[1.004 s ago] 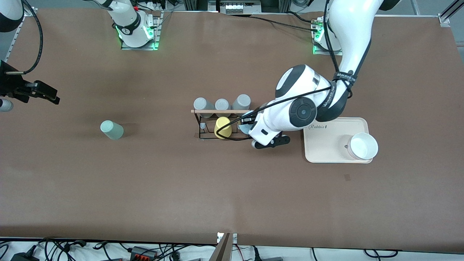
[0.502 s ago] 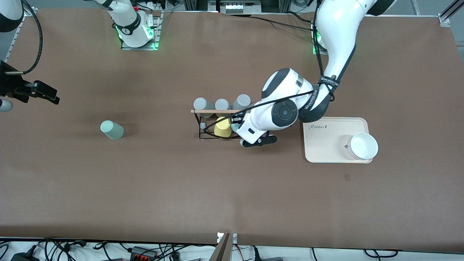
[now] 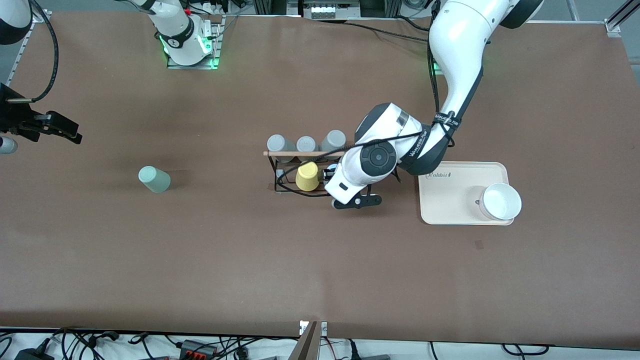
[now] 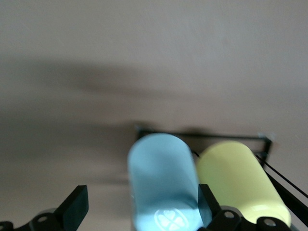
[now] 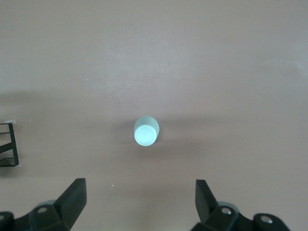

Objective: Hang scattered cups on rack with three cups
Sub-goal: 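Open the left gripper and withdraw the left arm from the rack, then move the right gripper down to the teal cup on the table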

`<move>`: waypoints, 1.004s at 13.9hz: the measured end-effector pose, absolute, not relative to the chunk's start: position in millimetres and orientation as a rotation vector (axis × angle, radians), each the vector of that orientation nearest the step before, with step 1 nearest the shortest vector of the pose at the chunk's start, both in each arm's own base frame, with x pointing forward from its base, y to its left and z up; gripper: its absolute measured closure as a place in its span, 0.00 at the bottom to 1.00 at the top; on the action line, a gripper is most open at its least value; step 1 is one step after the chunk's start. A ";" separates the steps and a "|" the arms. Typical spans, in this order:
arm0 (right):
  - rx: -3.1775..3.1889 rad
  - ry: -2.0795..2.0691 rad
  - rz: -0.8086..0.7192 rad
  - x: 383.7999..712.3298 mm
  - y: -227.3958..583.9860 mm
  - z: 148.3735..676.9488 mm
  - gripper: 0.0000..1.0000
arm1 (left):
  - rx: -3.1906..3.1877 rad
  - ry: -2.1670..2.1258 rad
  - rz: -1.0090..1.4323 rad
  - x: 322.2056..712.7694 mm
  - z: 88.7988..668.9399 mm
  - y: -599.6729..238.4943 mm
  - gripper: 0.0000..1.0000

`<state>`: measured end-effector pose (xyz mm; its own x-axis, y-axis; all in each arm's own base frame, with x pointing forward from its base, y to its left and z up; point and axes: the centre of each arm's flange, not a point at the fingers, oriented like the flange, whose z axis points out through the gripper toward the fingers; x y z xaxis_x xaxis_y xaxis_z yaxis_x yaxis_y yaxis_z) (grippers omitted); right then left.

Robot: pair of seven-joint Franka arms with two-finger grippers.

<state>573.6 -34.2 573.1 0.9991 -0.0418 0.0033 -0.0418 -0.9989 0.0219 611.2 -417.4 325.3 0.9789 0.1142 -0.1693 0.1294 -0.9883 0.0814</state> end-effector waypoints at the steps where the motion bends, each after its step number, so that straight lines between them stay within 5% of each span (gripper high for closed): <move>1: 3.119 -0.066 0.003 573.6 -34.3 572.8 0.00 | 3.082 0.200 -0.163 624.5 347.0 -397.7 0.00; 6: 3.119 -0.067 0.000 573.8 -34.8 572.0 0.00 | 3.067 0.561 0.031 696.3 467.3 -182.0 0.00; 14: 3.129 -0.044 -0.013 584.4 -26.0 554.6 0.00 | 3.125 0.425 0.001 663.2 566.7 -59.7 0.00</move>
